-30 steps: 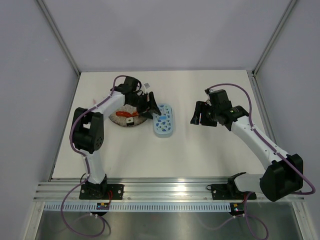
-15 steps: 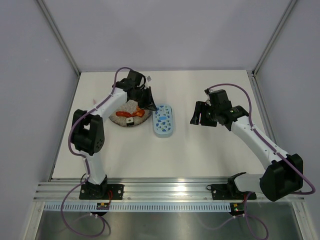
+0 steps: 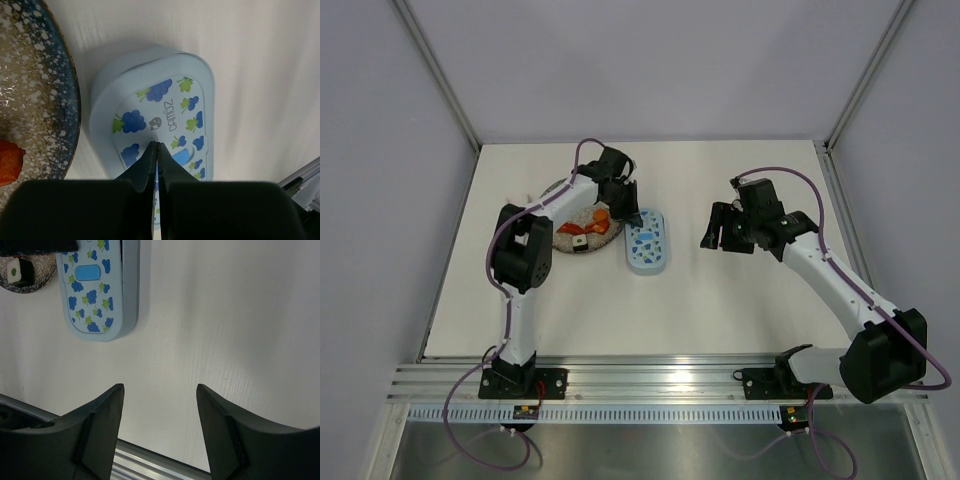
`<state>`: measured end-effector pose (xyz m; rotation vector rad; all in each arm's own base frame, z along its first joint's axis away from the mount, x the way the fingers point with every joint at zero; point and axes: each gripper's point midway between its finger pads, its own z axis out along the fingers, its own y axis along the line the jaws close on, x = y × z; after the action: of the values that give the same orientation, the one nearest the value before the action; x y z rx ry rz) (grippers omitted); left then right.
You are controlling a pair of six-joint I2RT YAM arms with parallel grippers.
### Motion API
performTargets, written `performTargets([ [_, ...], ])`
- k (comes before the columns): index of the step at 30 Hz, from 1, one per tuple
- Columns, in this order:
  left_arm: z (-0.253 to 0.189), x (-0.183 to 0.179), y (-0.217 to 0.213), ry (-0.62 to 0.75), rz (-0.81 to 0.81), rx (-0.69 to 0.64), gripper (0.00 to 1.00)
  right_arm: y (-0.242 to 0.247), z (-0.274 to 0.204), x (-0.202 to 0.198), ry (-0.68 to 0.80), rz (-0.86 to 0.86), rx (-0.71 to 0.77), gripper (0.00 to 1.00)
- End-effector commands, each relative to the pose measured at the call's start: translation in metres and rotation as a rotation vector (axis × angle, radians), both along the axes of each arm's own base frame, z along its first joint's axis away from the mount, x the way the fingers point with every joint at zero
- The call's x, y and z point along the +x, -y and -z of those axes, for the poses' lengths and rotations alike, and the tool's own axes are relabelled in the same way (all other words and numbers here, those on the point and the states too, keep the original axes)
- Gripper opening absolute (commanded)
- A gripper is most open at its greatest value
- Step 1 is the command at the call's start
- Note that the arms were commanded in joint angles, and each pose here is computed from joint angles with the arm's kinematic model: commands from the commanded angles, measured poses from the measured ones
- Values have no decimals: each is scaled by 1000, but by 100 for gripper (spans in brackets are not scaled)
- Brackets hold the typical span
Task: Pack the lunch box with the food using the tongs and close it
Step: Close the box lid on the packing box.
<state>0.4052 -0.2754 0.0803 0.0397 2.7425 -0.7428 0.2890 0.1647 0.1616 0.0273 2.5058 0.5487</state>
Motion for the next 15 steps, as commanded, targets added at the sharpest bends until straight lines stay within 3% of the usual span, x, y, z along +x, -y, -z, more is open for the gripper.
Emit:
performTargets([
  [1, 4, 12, 10, 55, -6, 23, 0, 2, -12, 0, 28, 15, 22, 68],
  [7, 0, 2, 26, 61, 59, 17, 0, 3, -17, -2, 37, 20, 20, 68],
  [15, -70, 7, 4, 238, 22, 56, 0, 1, -15, -3, 27, 20, 34, 68],
])
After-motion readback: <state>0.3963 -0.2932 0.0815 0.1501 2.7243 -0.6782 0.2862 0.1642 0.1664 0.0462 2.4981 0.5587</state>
